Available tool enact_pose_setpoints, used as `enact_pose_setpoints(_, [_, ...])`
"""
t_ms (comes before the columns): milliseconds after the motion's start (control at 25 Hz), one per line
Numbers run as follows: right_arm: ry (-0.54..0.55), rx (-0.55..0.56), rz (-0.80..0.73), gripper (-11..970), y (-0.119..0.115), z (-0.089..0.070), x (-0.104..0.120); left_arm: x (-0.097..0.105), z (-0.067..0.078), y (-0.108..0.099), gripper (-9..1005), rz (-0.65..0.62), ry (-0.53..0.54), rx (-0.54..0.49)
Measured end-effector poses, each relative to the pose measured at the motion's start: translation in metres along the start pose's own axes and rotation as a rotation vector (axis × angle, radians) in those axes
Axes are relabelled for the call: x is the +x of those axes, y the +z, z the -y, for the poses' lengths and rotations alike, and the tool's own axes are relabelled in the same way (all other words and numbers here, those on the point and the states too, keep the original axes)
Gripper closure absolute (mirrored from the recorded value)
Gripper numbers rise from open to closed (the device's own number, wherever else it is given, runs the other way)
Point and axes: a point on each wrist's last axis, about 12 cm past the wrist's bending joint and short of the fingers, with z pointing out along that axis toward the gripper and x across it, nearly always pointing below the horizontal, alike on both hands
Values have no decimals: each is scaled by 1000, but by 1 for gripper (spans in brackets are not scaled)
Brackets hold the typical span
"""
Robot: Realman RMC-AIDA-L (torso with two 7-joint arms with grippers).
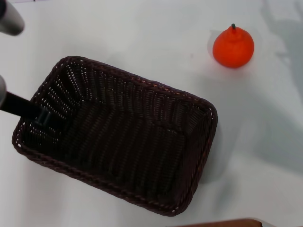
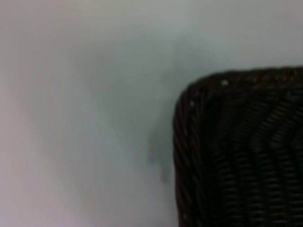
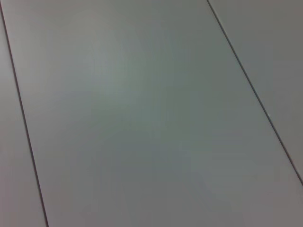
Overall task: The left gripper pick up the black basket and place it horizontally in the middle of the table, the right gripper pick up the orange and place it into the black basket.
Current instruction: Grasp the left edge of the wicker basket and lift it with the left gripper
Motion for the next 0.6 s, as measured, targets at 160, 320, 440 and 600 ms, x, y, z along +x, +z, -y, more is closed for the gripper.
enact_pose_setpoints(160, [0, -3, 4, 35, 0, 0, 0, -4, 2, 6, 191, -33, -1, 19])
enact_pose_setpoints(320, [2, -8, 11, 35, -1, 0, -2, -5, 3, 7, 203, -44, -8, 35])
enact_pose_setpoints(440, [4, -12, 17, 35, -1, 0, -3, -6, 4, 5, 249, -35, -21, 42])
enact_pose_setpoints(600, [5, -16, 22, 34, -3, -1, -3, -8, 6, 4, 407, -15, -48, 55])
